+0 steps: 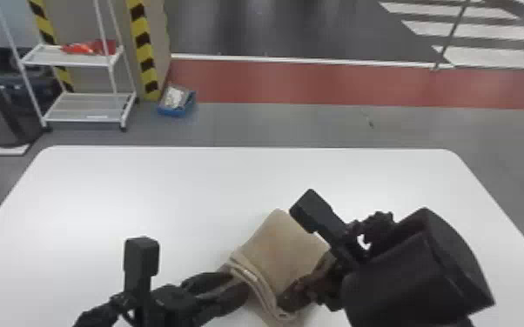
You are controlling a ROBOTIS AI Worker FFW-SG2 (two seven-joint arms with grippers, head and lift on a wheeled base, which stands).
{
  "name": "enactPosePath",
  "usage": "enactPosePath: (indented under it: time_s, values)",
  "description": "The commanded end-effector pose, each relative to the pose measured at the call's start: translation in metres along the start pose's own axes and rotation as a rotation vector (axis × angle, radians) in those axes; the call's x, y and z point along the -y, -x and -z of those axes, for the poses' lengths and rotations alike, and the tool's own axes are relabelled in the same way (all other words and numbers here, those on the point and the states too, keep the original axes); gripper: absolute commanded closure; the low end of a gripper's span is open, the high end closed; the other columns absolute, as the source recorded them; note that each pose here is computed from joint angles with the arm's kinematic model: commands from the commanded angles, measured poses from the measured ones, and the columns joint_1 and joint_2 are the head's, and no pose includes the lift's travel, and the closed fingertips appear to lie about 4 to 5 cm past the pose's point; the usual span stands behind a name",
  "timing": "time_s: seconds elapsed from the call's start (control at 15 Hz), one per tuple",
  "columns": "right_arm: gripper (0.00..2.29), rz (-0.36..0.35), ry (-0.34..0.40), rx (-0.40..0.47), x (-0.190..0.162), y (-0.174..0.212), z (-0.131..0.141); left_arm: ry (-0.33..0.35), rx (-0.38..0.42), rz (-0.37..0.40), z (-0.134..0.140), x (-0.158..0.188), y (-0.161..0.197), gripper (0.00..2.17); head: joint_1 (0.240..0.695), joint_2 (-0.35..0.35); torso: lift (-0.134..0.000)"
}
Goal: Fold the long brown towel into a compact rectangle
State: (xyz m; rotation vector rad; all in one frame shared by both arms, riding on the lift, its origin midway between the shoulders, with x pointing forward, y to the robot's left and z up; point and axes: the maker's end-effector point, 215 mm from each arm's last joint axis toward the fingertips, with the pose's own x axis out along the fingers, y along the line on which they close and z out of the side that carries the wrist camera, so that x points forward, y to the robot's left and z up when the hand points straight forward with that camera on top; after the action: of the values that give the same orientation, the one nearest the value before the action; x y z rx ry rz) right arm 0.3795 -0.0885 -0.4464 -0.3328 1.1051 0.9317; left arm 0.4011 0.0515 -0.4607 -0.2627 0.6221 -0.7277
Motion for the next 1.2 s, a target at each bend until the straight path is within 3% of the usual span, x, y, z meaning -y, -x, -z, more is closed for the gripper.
enactPosePath:
  time_s: [0.0,0.2,0.4,0.6,0.93,1.13]
  values:
    - [1.87,-0.004,-0.001,-0.003,-0.001,-0.001,0.001,0.028,-0.005,-0.067,-0.004,-0.032,0.019,0.03,0.695,-0.058,-0.124]
    - [1.87,-0.004,0.008,-0.004,-0.001,-0.001,0.003,0.076,0.057,-0.118,-0.026,-0.061,0.040,0.07,0.695,-0.006,-0.124]
    - [1.87,-0.007,0.009,-0.004,-0.002,-0.002,0.003,0.053,0.105,-0.071,-0.048,-0.034,0.030,0.08,0.695,0.045,-0.124]
    - [1.87,0.001,0.011,-0.011,-0.002,-0.004,0.005,-0.006,0.127,-0.011,-0.069,0.002,0.005,0.08,0.695,0.015,-0.124]
    - [1.87,0.001,0.011,-0.014,-0.004,-0.005,0.006,-0.051,0.093,0.127,-0.061,0.060,-0.013,0.16,0.695,-0.080,-0.124]
    - [1.87,0.000,0.018,-0.014,-0.005,-0.005,0.005,-0.074,0.067,0.122,-0.057,0.057,-0.031,0.17,0.695,-0.130,-0.124]
